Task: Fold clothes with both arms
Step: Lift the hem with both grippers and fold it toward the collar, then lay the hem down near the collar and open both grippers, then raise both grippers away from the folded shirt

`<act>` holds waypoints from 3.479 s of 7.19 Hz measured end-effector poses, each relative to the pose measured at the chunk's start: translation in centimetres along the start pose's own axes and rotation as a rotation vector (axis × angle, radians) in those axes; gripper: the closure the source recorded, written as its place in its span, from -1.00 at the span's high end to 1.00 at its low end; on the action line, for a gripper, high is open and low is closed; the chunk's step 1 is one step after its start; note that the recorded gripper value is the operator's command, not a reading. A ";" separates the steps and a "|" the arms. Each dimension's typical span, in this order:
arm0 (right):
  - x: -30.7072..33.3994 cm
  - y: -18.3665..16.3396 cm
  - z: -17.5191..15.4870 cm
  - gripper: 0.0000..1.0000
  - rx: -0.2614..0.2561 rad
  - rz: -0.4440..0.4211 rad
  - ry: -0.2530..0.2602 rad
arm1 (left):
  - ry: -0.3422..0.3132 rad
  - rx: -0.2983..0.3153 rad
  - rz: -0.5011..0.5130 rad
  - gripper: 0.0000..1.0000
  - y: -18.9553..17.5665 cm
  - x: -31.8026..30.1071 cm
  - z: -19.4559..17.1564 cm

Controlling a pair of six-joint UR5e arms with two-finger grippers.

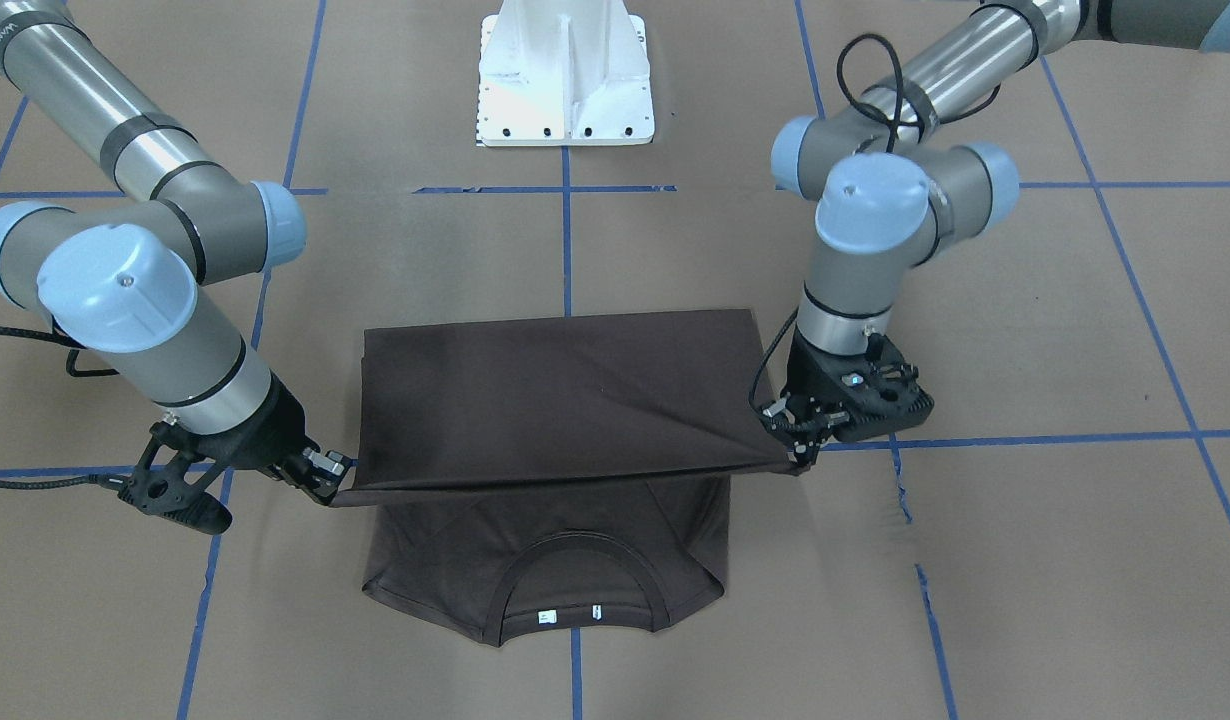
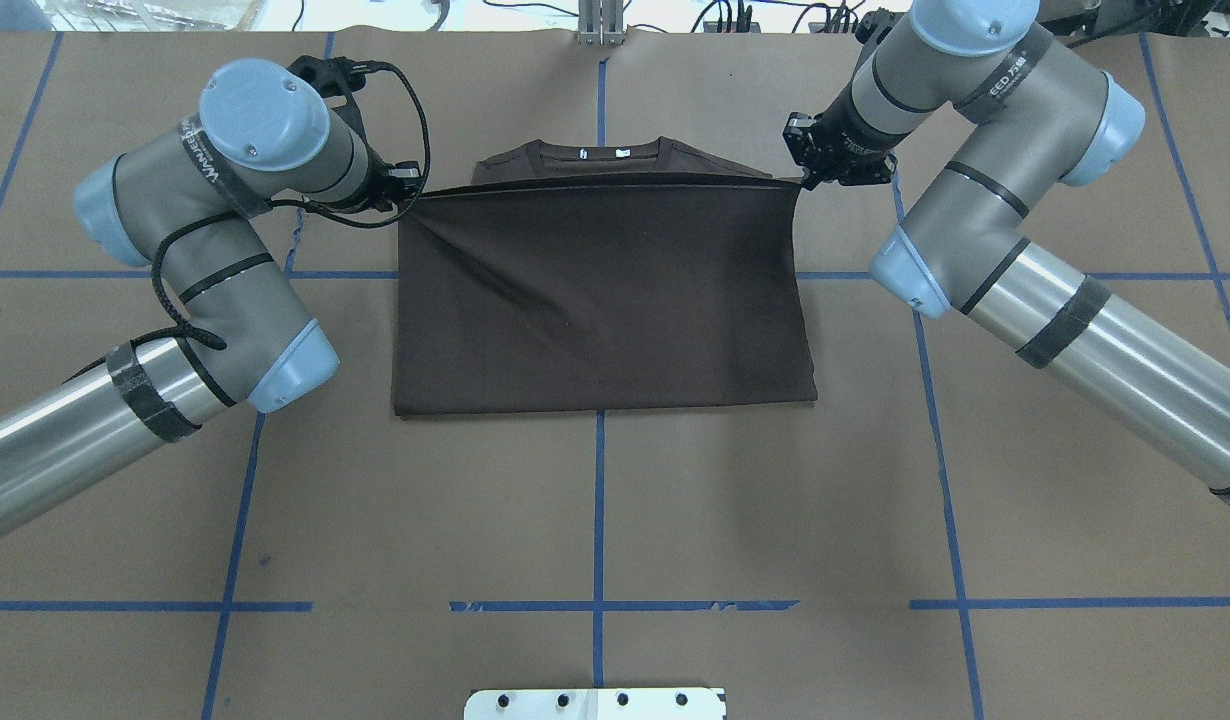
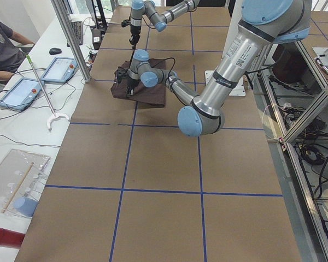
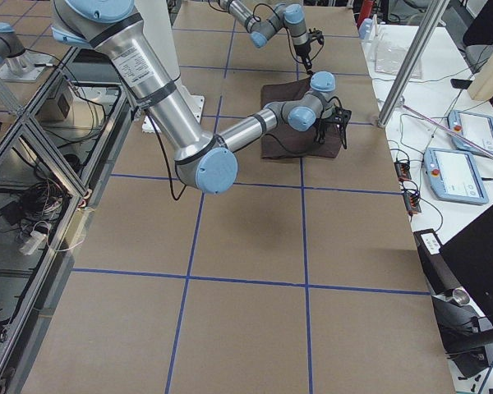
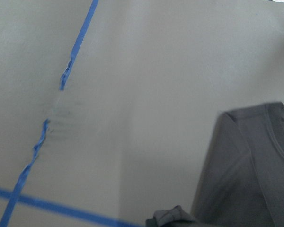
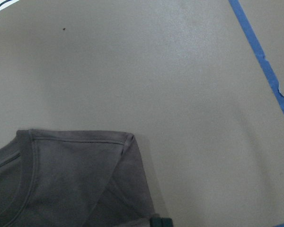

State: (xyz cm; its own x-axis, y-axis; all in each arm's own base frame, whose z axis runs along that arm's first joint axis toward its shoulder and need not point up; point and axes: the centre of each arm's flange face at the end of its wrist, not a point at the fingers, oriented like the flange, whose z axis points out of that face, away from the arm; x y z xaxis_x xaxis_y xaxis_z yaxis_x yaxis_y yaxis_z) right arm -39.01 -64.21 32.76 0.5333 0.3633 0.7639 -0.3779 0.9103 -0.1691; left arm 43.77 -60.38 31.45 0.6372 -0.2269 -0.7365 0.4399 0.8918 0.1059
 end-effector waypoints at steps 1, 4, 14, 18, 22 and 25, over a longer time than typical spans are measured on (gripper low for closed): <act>0.2 -0.4 0.8 -1.00 -0.003 0.002 0.016 | -0.002 0.009 -0.001 -1.00 -1.0 -0.6 1.4; -1.3 -1.8 1.8 -1.00 -0.002 0.010 0.037 | 0.008 0.022 -0.004 -1.00 -2.9 1.9 1.8; -2.4 -3.6 2.5 1.00 0.010 -0.013 0.018 | 0.016 0.048 -0.045 1.00 -5.9 5.6 0.8; 3.6 9.5 4.3 0.92 -0.101 -0.071 -0.002 | 0.038 0.050 -0.045 1.00 -5.5 7.0 -3.3; 6.1 18.4 5.3 -0.11 -0.146 -0.105 0.009 | 0.041 0.050 -0.047 1.00 -5.4 7.3 -4.4; 6.1 19.1 5.8 -1.00 -0.154 -0.122 0.015 | 0.039 0.049 -0.048 1.00 -5.3 7.2 -4.4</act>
State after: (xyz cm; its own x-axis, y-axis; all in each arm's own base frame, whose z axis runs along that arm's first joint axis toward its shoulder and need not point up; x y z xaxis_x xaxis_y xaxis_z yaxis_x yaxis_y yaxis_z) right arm -47.39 -45.74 37.83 0.5799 0.2506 0.7752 -0.1900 0.9669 -0.1705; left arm 43.24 -65.07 22.69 0.5901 -0.2529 -0.7667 0.5007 0.8596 0.1019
